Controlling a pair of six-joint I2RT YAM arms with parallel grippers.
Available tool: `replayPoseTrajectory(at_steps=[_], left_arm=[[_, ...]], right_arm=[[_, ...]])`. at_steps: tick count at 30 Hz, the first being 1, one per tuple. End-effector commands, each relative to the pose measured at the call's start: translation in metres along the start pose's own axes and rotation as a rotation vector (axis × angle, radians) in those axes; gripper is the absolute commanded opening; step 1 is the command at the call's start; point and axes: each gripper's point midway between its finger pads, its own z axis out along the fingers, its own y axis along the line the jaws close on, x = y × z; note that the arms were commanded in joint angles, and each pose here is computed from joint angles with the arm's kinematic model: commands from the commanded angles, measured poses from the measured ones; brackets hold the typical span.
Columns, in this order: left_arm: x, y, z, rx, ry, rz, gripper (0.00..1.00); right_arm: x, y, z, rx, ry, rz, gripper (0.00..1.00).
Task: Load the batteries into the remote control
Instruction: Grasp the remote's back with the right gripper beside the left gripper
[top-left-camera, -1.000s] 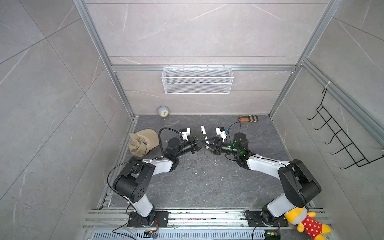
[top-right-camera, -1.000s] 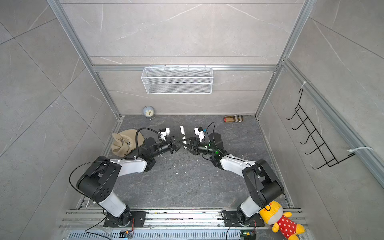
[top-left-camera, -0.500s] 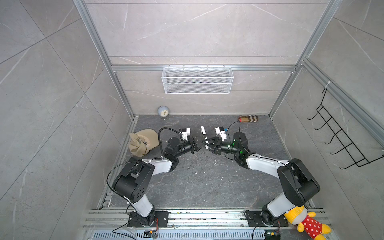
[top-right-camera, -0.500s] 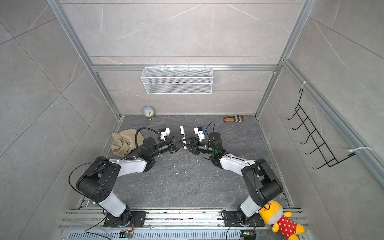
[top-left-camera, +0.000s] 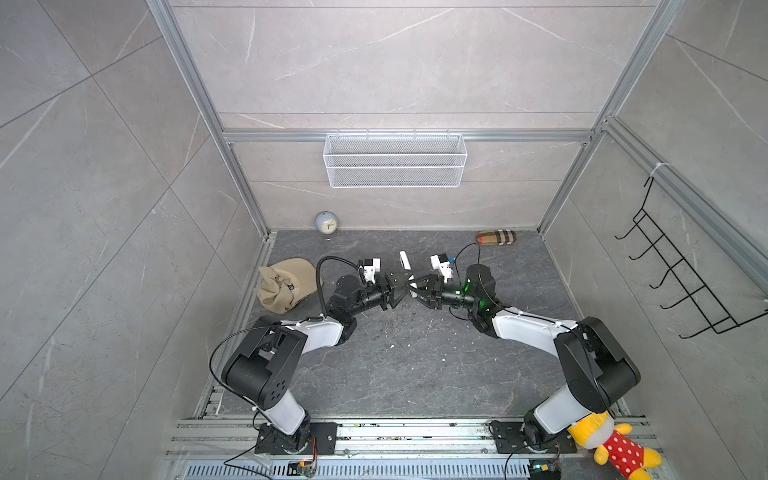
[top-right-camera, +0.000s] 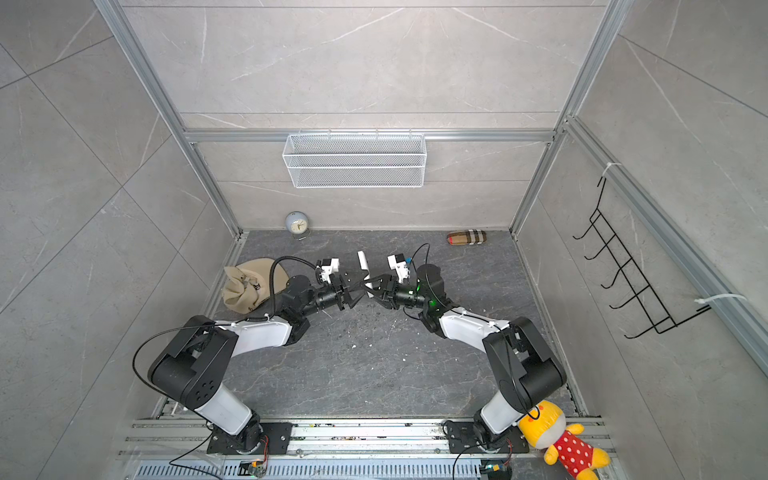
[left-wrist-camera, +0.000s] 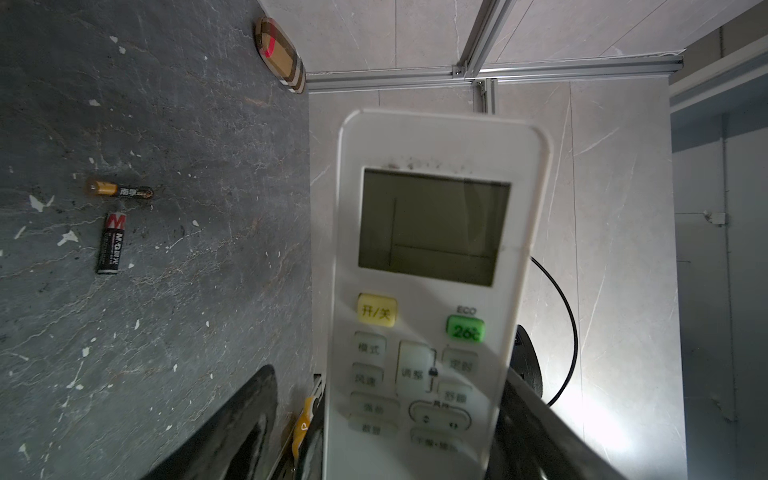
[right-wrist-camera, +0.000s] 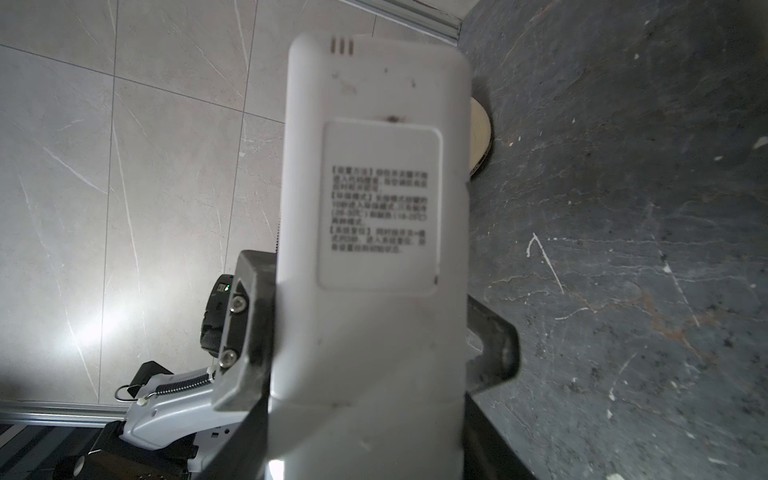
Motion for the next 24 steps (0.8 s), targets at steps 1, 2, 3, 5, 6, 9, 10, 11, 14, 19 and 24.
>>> replayPoseTrajectory(at_steps=[1,2,3,5,6,9,10,11,14,19,24], left_arm=[[0.003,-0.013,-0.006,0.011,-0.011,0.062,0.81],[0.001,-0.012,-0.007,0.004,-0.019,0.063,0.81],[0.001,-0.011,-0.008,-0.005,-0.023,0.063,0.82],[-0.002,-0.011,-0.011,-0.016,-0.035,0.065,0.83],[-0.003,-0.012,-0.012,-0.02,-0.038,0.067,0.84],[-0.009,-0.014,-0.018,-0.022,-0.06,0.069,0.86],[-0.013,-0.017,-0.021,-0.017,-0.074,0.064,0.86],[-0.017,-0.018,-0.024,-0.012,-0.089,0.06,0.86],[-0.03,-0.023,-0.035,-0.014,-0.137,0.047,0.85],[-0.032,-0.032,-0.039,-0.126,-0.126,0.118,0.8],[-0.033,-0.032,-0.047,-0.201,-0.139,0.165,0.8]], right_arm=[[-0.003,0.025,-0.004,-0.02,-0.013,-0.088,0.55],[-0.003,0.025,-0.005,-0.007,-0.013,-0.094,0.55],[-0.003,0.026,-0.006,0.003,-0.014,-0.105,0.55],[-0.002,0.025,-0.009,0.034,-0.011,-0.119,0.54],[-0.002,0.024,-0.01,0.048,-0.012,-0.115,0.54],[0.0,0.019,-0.013,0.099,-0.003,-0.15,0.54],[0.001,0.016,-0.014,0.115,0.0,-0.151,0.54],[0.002,0.015,-0.014,0.127,0.002,-0.154,0.54],[0.004,0.007,-0.016,0.192,0.011,-0.18,0.54],[0.012,-0.01,-0.018,0.39,0.054,-0.278,0.53],[0.017,-0.014,-0.016,0.503,0.083,-0.379,0.53]])
